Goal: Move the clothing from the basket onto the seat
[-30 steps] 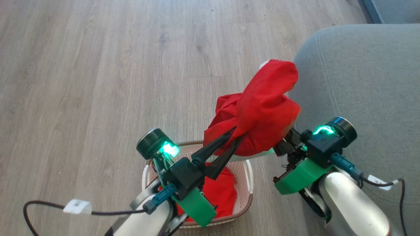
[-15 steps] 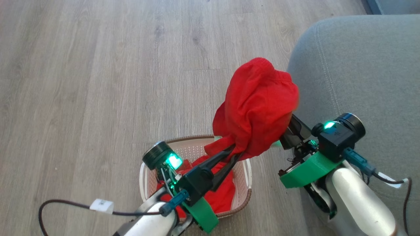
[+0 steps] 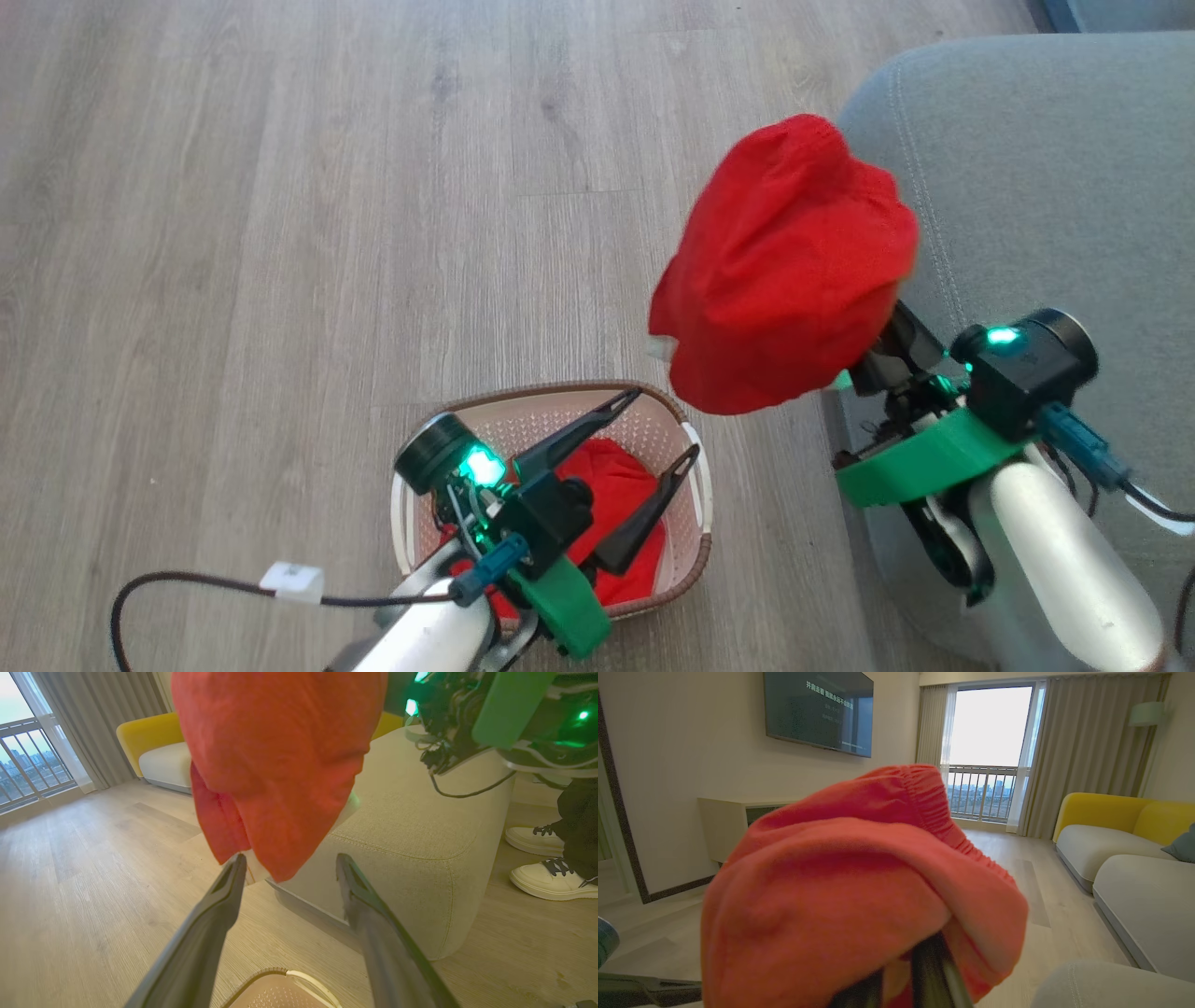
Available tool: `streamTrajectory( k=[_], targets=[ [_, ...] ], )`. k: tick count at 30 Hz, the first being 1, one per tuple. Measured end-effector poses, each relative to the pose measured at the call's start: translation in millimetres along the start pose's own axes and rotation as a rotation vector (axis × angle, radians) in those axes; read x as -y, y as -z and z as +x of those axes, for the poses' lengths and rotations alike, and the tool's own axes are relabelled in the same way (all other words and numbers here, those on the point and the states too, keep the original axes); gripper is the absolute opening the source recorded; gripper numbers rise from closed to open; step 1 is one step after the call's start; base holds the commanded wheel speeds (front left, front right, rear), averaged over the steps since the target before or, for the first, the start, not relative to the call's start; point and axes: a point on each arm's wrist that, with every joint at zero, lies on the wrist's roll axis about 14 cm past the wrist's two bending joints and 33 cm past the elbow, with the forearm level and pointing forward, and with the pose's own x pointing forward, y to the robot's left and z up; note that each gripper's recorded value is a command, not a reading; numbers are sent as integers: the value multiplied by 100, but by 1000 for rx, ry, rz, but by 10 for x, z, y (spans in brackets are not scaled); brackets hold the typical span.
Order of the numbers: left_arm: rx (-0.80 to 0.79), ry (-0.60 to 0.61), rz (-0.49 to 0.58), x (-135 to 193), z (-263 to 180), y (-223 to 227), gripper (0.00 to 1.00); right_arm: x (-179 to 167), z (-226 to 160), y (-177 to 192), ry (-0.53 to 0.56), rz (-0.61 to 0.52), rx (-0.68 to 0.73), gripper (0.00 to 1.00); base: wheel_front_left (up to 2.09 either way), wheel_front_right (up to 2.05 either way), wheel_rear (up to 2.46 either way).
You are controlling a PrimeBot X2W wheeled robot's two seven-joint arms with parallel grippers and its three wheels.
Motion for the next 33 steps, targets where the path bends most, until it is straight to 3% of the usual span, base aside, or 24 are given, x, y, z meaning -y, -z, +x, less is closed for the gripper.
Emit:
streamTrajectory(
  k=[19, 33],
  targets=[
    [-53, -50, -126, 64, -92, 214, 100, 627, -593, 252, 253, -23, -107, 0, 0, 0, 0],
    [-99, -31, -180, 151, -71, 390, 100, 766, -719, 261, 321, -18, -113, 0, 0, 0, 0]
  ],
)
